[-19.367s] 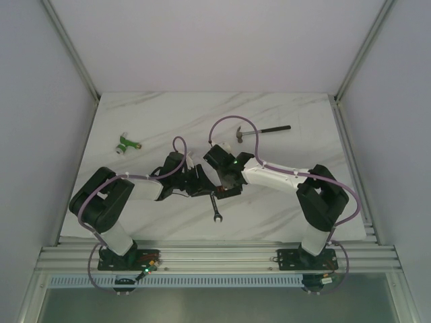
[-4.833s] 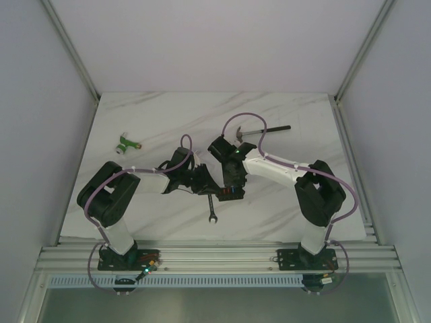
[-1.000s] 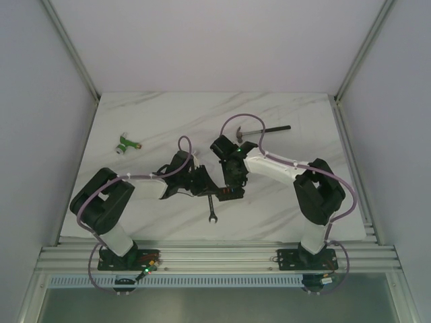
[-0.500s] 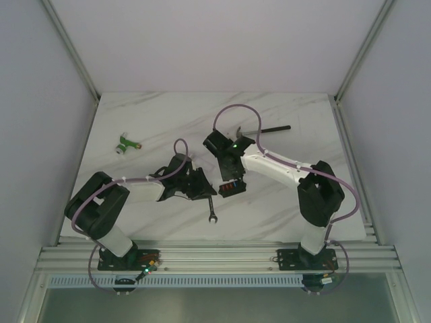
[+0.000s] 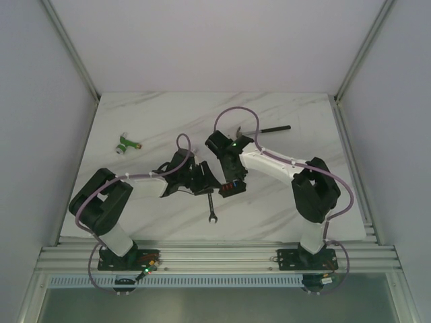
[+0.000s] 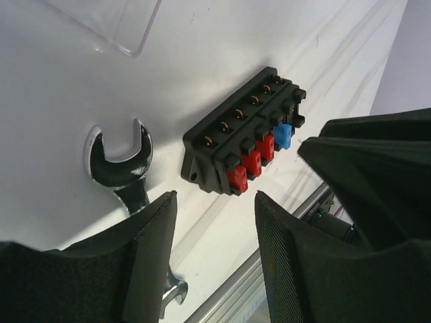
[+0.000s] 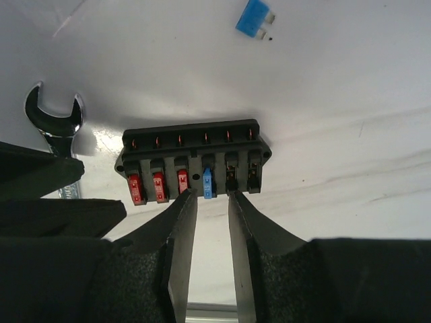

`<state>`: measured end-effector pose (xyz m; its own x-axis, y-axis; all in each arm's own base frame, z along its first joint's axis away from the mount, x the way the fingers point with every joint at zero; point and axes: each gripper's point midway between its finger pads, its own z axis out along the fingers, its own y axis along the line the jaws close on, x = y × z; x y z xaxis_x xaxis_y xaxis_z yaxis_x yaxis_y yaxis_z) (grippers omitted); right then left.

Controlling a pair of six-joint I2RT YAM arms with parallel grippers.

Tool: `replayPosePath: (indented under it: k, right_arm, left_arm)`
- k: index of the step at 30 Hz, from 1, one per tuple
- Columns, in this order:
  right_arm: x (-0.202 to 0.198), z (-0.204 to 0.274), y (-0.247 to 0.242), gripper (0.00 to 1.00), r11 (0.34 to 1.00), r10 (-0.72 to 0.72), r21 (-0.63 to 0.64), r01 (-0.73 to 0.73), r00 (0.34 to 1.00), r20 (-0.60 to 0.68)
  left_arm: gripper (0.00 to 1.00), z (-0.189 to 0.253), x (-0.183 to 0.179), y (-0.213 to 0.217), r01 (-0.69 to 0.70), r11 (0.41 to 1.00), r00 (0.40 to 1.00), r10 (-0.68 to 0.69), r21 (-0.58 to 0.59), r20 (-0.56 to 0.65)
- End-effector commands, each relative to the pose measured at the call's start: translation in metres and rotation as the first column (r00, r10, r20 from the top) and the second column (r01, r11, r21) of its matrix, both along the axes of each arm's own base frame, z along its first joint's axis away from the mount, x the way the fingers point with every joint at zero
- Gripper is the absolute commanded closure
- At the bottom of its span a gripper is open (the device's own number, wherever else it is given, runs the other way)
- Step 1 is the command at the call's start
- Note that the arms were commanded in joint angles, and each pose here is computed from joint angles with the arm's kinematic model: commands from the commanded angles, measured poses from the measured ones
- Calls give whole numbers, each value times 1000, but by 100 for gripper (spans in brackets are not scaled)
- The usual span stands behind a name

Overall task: Snap on the fuse box
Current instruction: Adjust the fuse in the fuse box base.

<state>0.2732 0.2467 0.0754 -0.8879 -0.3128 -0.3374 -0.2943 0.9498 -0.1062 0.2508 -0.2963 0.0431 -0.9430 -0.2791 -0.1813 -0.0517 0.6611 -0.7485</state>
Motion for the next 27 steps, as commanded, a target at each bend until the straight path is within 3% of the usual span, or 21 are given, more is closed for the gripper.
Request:
replayPosePath:
  k: [1,15,21,27]
  right_arm:
    - [-8,-18,-3,68,999,35,-38,-38,998,-59]
    - [-12,-39,-18,85,998,8,-61,-15,993,-119]
    - [-13,-45,-22,100,1000,4,-19,-7,988,-153]
    - [-18,-58,-30,100,999,6,-31,-13,979,-203]
  left_arm:
    - [41,4,6,-16,24,999,1000,-24,-36,3]
    - [40,-11,9,-25,32,999,999,-33,-27,-36]
    - [41,-17,8,-27,30,999,998,-31,-19,-53]
    - [47,-27,6,-27,30,1000,997,-31,-7,-78]
